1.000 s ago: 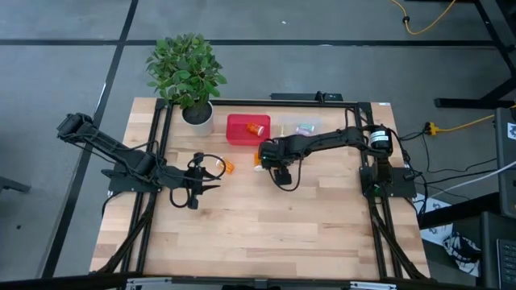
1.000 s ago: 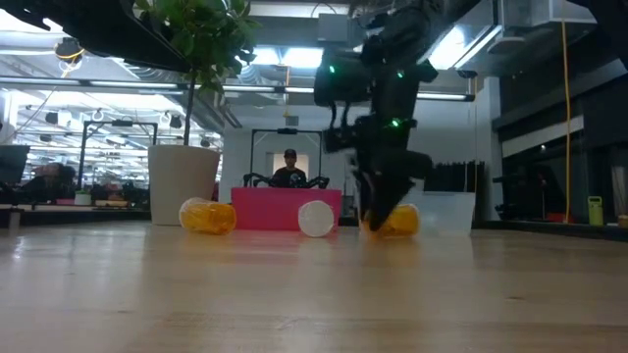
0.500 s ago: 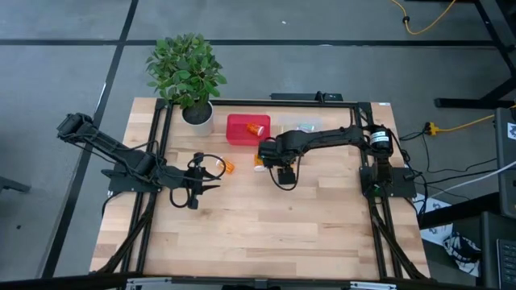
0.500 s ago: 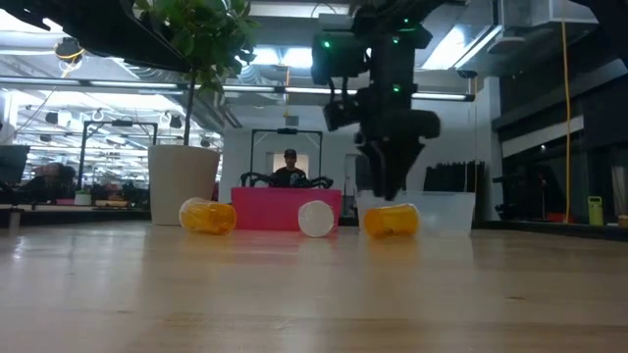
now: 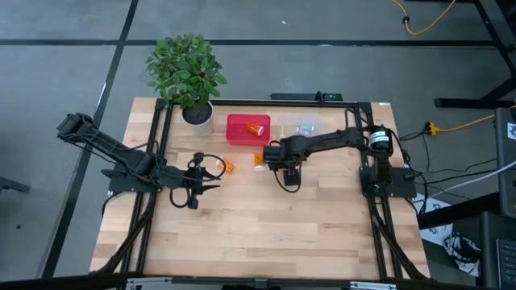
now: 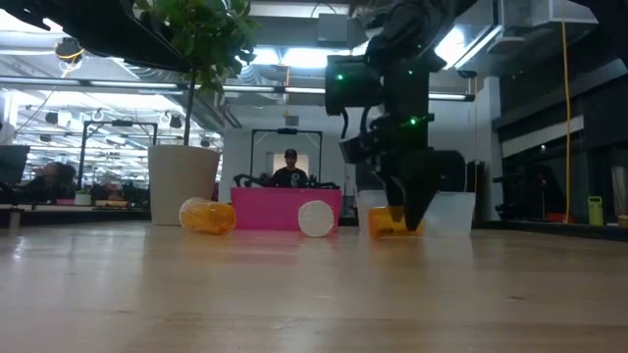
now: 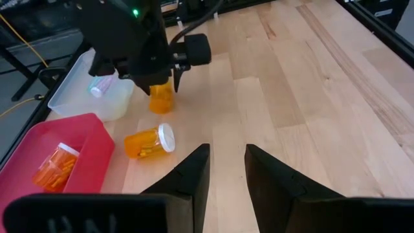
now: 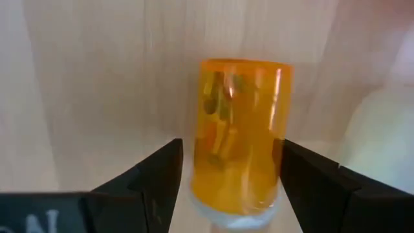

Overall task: Pick and place medicine bottles into bin by pill shape (circle, oval)
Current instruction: Put the orange capsule bottle into the red bin

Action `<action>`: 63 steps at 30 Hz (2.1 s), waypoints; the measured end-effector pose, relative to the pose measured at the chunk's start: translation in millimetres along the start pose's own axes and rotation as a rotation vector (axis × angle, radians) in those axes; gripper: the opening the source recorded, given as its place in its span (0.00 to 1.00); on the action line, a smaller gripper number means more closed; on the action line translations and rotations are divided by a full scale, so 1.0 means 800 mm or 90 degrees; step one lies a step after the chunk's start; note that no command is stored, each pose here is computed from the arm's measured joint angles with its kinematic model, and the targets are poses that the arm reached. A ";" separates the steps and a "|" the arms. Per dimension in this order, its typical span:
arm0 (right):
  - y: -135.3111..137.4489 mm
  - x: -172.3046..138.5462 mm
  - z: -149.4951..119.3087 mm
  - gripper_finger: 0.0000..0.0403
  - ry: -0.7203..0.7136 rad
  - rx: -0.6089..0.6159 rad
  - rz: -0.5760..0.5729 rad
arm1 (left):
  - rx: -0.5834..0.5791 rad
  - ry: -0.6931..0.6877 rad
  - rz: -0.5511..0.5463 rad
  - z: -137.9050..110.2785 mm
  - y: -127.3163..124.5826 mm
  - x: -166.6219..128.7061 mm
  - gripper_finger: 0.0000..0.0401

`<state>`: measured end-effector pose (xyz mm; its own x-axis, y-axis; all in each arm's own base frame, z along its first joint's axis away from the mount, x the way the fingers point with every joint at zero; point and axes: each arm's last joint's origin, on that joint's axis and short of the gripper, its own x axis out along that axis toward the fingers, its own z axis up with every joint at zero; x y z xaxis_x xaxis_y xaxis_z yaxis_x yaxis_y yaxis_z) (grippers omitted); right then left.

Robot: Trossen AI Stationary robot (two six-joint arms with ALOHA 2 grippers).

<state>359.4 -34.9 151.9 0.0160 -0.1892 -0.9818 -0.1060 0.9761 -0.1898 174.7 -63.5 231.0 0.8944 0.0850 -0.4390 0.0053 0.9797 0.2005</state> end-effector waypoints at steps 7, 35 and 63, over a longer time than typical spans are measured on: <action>0.003 0.012 -0.001 0.61 -0.022 0.013 -0.001 | 0.000 0.000 0.000 0.000 0.000 0.000 0.23; -0.013 -0.053 0.048 0.47 -0.153 0.087 -0.161 | 0.000 0.000 0.000 0.000 0.000 0.000 0.23; -0.101 -0.076 0.078 0.57 -0.412 0.276 -0.278 | 0.000 0.000 0.000 0.000 0.000 0.000 0.23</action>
<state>428.8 -95.2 226.8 0.5383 -0.5843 -0.6073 0.4245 0.8105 -0.4035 174.7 -63.5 231.1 0.8946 0.0854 -0.4387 0.0052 0.9795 0.2012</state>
